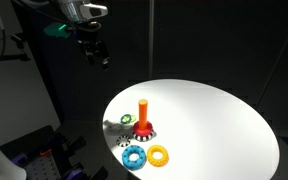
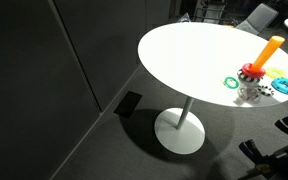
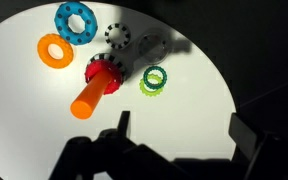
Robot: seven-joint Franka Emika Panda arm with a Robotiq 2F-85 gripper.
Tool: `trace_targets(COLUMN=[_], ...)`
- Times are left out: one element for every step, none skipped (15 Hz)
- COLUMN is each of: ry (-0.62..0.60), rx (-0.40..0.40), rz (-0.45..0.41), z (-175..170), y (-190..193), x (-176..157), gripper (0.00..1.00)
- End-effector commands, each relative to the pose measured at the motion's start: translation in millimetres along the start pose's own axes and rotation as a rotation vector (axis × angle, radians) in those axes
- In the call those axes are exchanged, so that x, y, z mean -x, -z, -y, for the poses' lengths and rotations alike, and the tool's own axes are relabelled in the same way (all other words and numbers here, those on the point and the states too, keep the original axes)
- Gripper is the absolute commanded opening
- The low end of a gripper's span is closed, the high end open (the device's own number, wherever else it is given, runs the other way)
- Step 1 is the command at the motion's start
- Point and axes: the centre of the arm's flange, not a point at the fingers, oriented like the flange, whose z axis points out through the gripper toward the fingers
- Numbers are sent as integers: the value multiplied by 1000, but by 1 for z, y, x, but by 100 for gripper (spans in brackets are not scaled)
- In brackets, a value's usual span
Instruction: Put the colorless ring around the orange rod
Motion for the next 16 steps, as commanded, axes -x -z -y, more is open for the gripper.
trace_targets(ry=[-4, -4, -3, -3, -1, 2, 3, 6, 9, 10, 12, 11, 11, 7, 0, -7], rx=[5, 3, -1, -4, -10, -16, -19, -24, -28, -30, -31, -31, -31, -28, -22, -19], rz=[29, 41, 59, 77, 97, 115, 130, 147, 162, 178, 192, 204, 214, 222, 223, 229], z=[2, 2, 2, 3, 3, 3, 4, 5, 8, 10, 12, 14, 17, 19, 21, 22], y=[-4, -8, -13, -19, -25, -33, -40, -50, -60, -69, -78, -86, -94, -103, -112, -121], x=[-21, -25, -30, -35, -39, -43, -47, -50, -53, -56, -57, -59, -60, -60, -60, -60], gripper=[100, 100, 100, 100, 100, 100, 100, 100, 100, 100, 100, 100, 100, 100, 100, 100])
